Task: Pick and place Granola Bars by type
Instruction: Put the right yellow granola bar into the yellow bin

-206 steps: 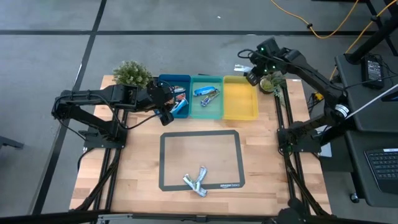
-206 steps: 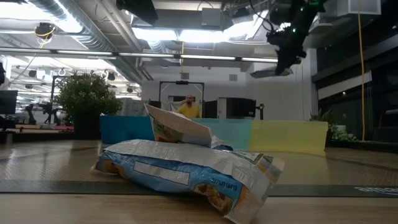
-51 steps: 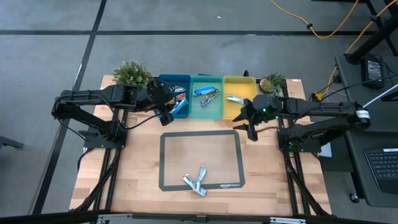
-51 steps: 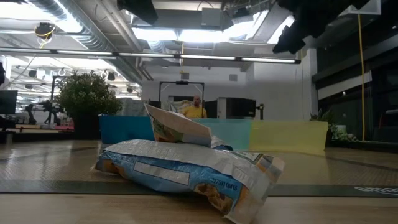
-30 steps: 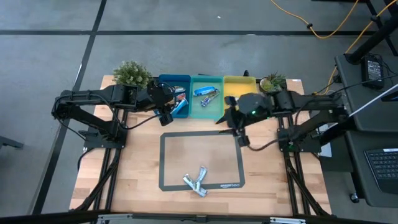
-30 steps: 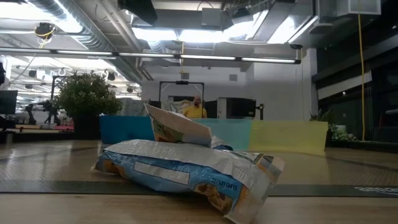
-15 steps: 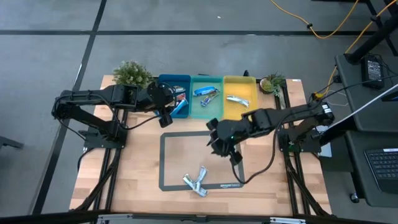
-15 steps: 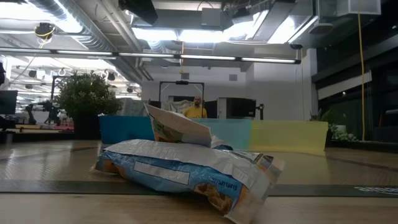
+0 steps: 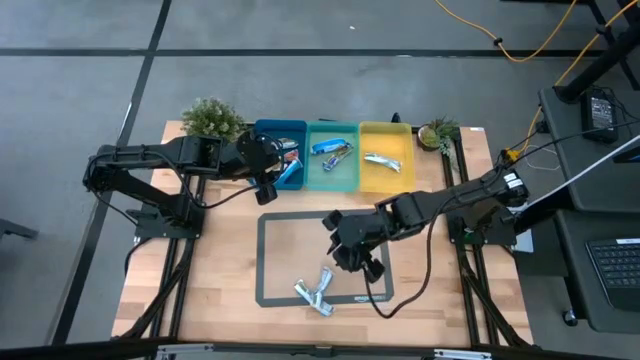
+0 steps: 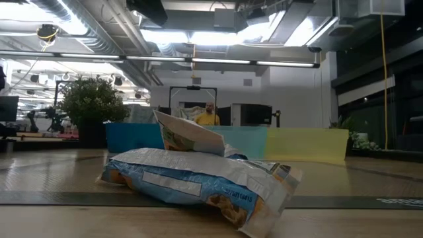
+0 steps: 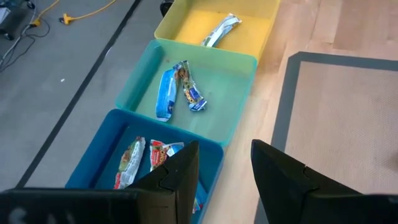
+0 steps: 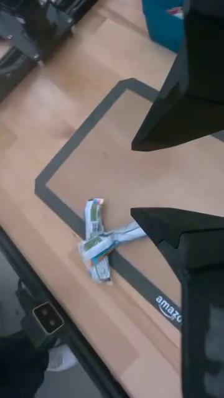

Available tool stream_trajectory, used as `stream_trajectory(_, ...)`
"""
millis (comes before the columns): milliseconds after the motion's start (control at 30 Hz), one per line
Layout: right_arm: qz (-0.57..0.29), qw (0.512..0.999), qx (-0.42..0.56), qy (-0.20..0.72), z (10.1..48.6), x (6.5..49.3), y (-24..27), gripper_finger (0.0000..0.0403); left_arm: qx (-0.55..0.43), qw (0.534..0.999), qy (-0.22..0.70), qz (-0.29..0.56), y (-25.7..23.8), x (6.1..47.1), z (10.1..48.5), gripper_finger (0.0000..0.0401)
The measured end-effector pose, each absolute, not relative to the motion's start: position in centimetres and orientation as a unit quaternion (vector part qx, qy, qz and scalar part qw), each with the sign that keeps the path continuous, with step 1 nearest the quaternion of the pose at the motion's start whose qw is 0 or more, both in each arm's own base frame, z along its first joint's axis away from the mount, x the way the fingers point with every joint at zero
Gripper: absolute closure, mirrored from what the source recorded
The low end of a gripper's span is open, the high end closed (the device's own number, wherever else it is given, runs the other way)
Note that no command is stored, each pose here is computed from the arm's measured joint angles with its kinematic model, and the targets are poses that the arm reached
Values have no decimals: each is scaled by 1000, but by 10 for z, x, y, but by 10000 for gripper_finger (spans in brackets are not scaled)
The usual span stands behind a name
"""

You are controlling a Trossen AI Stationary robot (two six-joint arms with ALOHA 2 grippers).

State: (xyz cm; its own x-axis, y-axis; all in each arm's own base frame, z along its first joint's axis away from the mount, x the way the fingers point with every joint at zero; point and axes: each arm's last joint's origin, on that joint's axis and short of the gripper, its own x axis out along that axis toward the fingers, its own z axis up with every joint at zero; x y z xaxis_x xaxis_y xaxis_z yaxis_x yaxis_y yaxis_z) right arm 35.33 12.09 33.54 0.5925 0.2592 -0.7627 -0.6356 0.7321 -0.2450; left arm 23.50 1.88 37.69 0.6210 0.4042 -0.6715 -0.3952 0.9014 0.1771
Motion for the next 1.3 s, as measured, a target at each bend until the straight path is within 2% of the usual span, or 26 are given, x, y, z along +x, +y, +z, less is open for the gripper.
stream_trajectory(267, 270, 848, -259, 376, 329, 354, 129, 234, 0, 903, 377, 208, 18, 235, 377, 262)
stream_trajectory(633, 280, 821, -261, 424, 283, 376, 142, 162, -17, 904, 376, 202, 17, 235, 376, 262)
stream_trajectory(1033, 287, 786, -261, 481, 218, 402, 152, 159, -25, 904, 374, 206, 17, 235, 377, 262)
stream_trajectory(1300, 287, 777, -236, 508, 194, 408, 155, 159, -37, 904, 371, 211, 17, 235, 377, 262)
